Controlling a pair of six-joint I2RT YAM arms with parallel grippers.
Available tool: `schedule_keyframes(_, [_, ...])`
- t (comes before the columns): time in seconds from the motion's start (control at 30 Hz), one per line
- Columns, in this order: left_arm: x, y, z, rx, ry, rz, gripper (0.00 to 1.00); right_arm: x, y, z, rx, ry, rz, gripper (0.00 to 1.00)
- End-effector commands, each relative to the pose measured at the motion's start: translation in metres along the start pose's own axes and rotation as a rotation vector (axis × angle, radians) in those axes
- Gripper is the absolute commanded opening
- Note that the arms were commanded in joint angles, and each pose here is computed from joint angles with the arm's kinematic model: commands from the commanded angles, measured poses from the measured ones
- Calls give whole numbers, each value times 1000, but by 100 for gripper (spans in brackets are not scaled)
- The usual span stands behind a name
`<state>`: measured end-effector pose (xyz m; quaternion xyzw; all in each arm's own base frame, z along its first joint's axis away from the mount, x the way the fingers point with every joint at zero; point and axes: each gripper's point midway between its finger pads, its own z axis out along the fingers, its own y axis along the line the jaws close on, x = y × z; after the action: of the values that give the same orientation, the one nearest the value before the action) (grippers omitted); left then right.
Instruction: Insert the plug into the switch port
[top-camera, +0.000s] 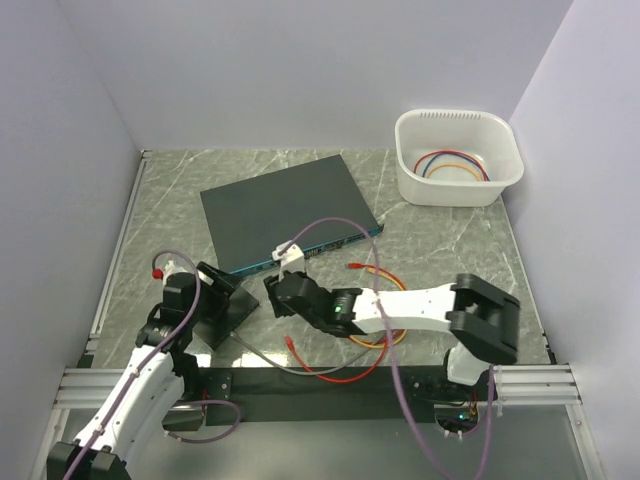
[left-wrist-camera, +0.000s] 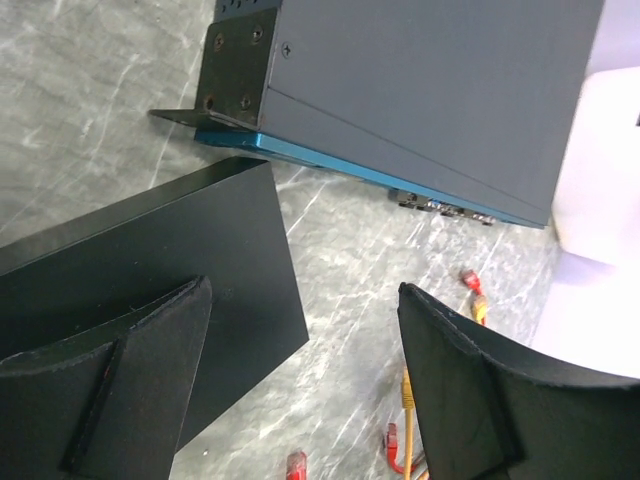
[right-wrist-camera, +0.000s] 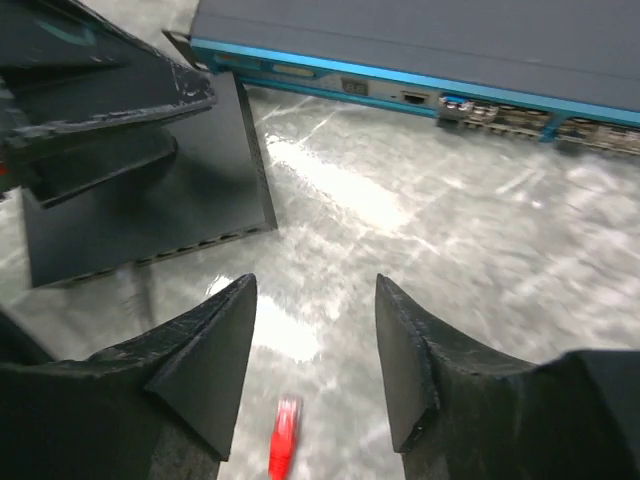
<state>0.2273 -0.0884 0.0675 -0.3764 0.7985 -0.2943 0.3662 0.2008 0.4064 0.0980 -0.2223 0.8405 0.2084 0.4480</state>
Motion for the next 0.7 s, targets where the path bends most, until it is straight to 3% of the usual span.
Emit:
schedule_keyframes(0.0, [-7, -6, -4, -20, -9, 48, 81, -2, -17, -23, 38, 5, 22, 57])
schedule_keyframes(0.33, [-28, -41, -14, 20, -46, 87, 81, 52, -1, -49, -40, 166, -23, 50])
schedule_keyframes(0.67, [-35, -54, -26, 49, -64, 116, 81, 87, 19, -40, -70, 261, -30, 44])
